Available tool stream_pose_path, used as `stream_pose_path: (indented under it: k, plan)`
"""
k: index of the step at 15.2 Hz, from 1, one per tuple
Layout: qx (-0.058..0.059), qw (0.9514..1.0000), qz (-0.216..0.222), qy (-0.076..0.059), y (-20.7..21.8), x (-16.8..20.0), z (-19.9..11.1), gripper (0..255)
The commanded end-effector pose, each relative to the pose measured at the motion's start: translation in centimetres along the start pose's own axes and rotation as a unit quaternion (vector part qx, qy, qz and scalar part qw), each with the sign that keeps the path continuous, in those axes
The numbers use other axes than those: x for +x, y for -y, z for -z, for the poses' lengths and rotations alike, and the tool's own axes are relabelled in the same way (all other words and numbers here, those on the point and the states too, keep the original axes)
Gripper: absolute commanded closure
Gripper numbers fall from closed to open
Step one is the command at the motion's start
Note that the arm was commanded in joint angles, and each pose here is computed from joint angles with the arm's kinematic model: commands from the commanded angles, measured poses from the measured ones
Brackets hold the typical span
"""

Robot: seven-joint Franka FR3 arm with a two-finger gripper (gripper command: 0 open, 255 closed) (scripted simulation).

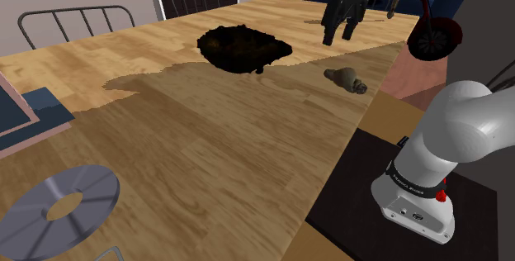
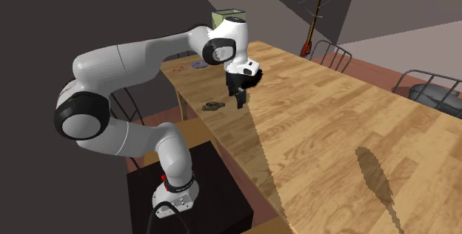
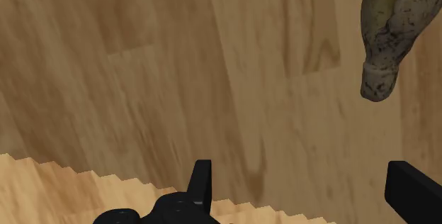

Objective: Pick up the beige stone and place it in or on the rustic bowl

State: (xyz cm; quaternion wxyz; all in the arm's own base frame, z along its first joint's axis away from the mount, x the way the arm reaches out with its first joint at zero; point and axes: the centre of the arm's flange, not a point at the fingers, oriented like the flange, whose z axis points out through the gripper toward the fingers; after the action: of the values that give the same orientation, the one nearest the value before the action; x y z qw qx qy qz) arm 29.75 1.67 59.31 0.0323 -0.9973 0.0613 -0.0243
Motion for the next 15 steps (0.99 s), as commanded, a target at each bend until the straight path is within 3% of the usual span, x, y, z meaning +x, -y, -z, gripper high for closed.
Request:
stream_pose_path:
  k: [1,10,15]
  plan:
    - [0.000,1.0000,0.000,0.000,0.0,0.0,0.0,0]
    - [-0.008,0.9997,-0.008,0.024,7.6,-8.5,-1.2,0]
    - [-0.008,0.9997,-0.008,0.024,7.5,-8.7,-3.8,0]
